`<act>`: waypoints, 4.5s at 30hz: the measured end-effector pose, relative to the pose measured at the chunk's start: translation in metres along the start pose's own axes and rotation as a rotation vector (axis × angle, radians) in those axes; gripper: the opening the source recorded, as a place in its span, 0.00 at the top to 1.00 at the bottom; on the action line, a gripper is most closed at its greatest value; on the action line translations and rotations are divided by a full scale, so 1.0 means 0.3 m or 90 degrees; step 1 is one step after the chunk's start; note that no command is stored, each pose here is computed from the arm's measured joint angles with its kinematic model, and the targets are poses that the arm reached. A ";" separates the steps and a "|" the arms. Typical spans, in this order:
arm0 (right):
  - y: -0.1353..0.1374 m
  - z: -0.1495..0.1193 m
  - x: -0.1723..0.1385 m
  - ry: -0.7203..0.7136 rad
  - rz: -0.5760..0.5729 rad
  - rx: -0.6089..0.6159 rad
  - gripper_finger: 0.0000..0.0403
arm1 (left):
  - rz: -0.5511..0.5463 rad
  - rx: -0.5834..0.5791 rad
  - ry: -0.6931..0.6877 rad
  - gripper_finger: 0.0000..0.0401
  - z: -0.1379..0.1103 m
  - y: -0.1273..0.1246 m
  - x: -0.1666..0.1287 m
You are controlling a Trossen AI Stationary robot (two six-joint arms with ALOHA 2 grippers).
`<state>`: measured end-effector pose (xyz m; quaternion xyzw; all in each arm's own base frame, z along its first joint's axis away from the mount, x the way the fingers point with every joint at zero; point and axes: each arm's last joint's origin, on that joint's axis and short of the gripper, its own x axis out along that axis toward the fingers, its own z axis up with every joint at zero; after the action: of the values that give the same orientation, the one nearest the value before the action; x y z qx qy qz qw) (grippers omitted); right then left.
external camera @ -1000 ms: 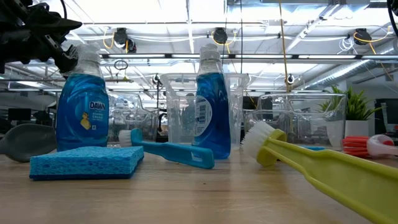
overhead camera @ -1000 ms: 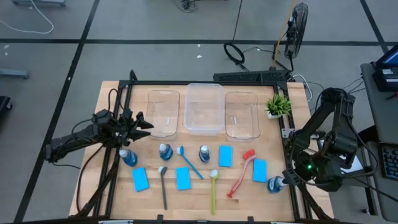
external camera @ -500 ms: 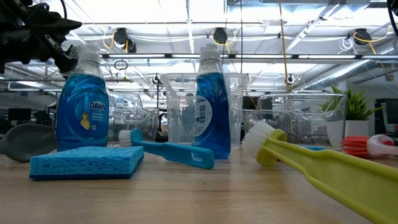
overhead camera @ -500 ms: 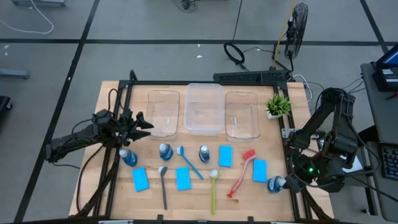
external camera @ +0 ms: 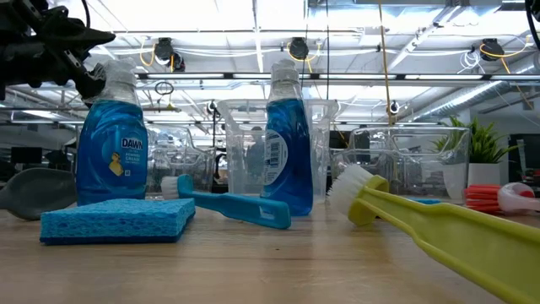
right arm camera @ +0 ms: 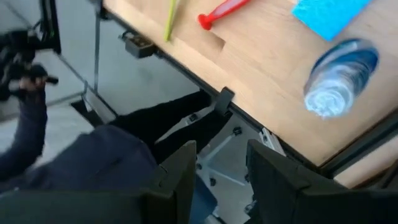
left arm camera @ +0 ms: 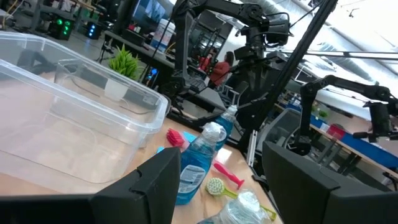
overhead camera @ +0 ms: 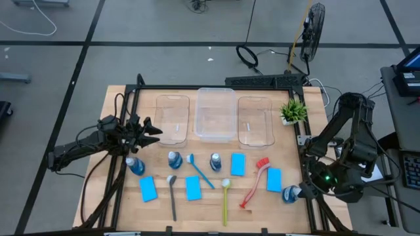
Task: Pick & Place Kitchen Sink Supplies
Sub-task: Put the blue dishwashing liquid into the right transparent bin
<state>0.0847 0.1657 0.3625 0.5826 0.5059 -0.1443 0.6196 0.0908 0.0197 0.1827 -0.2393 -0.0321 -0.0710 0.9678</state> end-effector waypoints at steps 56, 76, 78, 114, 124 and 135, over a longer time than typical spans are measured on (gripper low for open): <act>-0.094 0.025 0.127 -0.008 -0.128 0.075 0.31 | 0.002 0.019 0.000 0.43 0.000 0.000 0.000; -0.087 0.035 0.158 -0.038 -0.153 0.086 0.26 | 0.021 0.006 0.029 0.43 -0.017 0.010 -0.001; -0.085 0.030 0.169 -0.040 -0.158 0.085 0.26 | 0.021 0.016 0.029 0.43 -0.016 0.010 -0.001; -0.104 0.011 0.299 -0.126 -0.304 0.069 0.26 | 0.054 0.019 0.011 0.43 -0.014 0.015 -0.001; -0.109 0.016 0.296 -0.138 -0.316 0.067 0.27 | 0.054 0.020 0.011 0.43 -0.013 0.015 -0.001; -0.164 0.032 0.405 -0.104 -0.279 0.072 0.30 | 0.054 0.019 0.011 0.43 -0.014 0.015 -0.001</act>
<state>0.1056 0.1936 0.2357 0.4791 0.5596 -0.3502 0.5786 0.0914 0.0217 0.1771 -0.2252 -0.0145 -0.0317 0.9737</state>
